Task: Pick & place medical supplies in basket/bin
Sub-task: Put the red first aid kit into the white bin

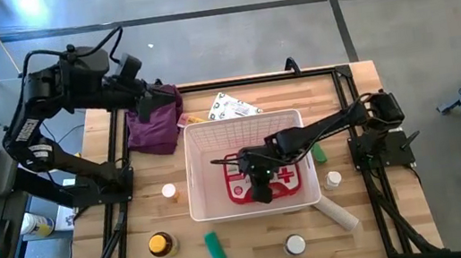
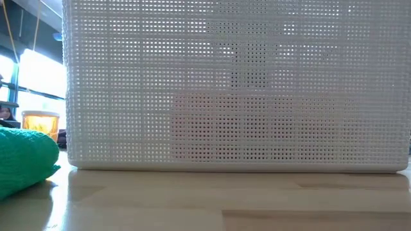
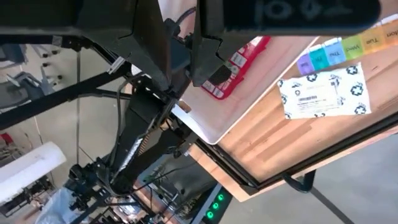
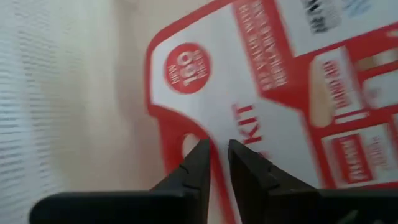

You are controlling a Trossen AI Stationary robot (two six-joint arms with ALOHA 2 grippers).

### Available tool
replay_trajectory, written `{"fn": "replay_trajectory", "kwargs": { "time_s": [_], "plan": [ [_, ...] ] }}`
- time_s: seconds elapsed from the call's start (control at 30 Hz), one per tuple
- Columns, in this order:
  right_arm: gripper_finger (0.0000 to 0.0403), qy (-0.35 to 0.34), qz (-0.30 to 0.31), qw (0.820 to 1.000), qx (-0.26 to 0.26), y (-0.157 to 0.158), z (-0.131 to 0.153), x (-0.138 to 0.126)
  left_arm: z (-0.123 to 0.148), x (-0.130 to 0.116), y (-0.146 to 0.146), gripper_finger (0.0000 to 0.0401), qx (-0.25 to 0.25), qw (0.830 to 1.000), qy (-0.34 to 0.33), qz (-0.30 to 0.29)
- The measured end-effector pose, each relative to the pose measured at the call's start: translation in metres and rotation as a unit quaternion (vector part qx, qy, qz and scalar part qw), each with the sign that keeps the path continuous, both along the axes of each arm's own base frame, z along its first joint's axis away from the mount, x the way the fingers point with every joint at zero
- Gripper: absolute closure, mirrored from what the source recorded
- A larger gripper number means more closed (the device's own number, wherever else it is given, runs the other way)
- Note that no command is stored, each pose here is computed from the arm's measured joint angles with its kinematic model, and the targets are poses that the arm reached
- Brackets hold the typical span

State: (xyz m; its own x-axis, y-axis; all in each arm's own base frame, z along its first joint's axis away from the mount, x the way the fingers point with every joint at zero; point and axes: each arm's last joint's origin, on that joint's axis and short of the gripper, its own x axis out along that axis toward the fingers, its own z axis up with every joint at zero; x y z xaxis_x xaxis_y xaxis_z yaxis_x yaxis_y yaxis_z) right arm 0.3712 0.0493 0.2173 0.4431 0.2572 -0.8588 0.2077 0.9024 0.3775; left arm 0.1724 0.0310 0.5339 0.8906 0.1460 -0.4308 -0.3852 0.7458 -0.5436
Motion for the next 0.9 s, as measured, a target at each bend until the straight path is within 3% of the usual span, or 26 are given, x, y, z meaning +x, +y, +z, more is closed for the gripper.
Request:
{"fn": "replay_trajectory", "kwargs": {
  "time_s": [0.23, 0.43, 0.63, 0.9],
  "plan": [
    [0.0332, 0.034, -0.043, 0.991, 0.122, 0.007, 0.003, 0.0, 0.0, 0.0, -0.004, 0.03, -0.003, 1.0, -0.001, -0.013],
    [0.0337, 0.06, -0.083, 0.988, 0.119, 0.007, -0.006, 0.002, 0.0, 0.0, -0.004, 0.03, 0.015, 1.0, 0.002, -0.026],
    [0.034, 0.12, -0.151, 0.968, 0.159, 0.005, -0.032, 0.006, 0.0, 0.0, -0.002, 0.03, 0.048, 0.999, 0.008, -0.018],
    [0.034, 0.124, -0.242, 0.953, 0.134, 0.002, -0.031, 0.004, 0.0, 0.0, -0.002, 0.03, 0.077, 0.997, 0.013, -0.027]
  ]
}}
